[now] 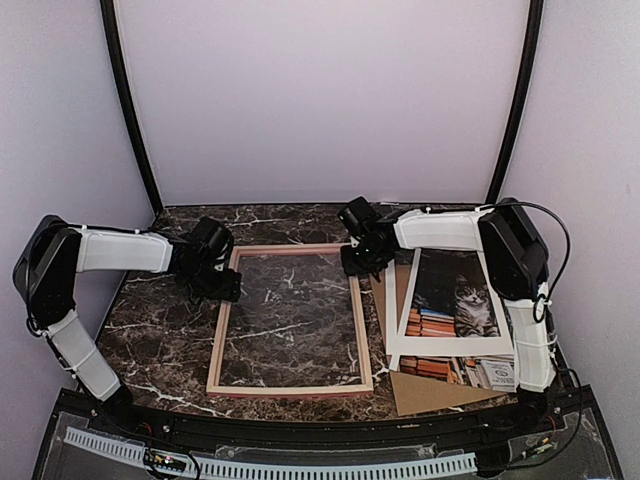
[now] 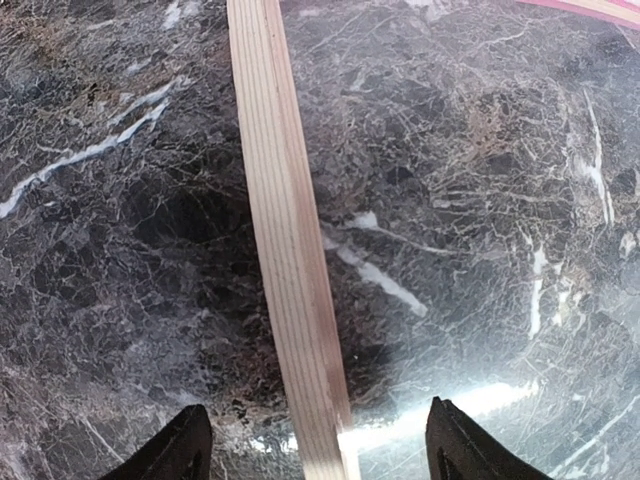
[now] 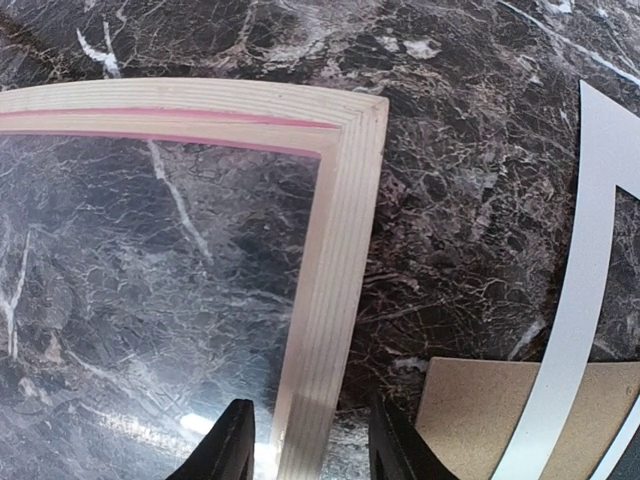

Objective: Put the photo into the frame
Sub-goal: Press the glass panel into the frame body.

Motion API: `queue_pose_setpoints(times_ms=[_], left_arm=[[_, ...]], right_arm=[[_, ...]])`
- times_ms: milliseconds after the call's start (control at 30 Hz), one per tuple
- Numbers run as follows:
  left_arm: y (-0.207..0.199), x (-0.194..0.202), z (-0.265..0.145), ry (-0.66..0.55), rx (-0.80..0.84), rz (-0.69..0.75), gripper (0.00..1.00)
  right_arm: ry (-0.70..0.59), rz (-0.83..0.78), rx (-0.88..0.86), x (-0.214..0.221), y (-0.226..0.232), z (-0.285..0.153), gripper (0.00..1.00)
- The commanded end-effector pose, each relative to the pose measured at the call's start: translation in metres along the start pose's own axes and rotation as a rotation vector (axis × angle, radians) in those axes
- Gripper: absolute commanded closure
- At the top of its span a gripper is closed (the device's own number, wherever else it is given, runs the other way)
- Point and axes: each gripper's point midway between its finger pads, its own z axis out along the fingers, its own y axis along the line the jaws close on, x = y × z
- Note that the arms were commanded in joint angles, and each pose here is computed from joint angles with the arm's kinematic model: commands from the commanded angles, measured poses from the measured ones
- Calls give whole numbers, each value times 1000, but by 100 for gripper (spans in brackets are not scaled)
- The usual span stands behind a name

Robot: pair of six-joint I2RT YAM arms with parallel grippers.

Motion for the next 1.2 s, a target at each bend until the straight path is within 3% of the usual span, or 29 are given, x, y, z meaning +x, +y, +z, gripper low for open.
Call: queue_pose_setpoints(times_ms=[0, 833, 1167], left_arm=[[-2, -9, -3, -15, 11, 5, 24], [2, -7, -2, -13, -11, 14, 22], [4, -12, -11, -30, -20, 16, 18]], right_arm=[[-6, -3, 34, -3, -10, 4, 62], [111, -2, 17, 48, -16, 25, 65], [15, 15, -32, 9, -11, -16, 56]])
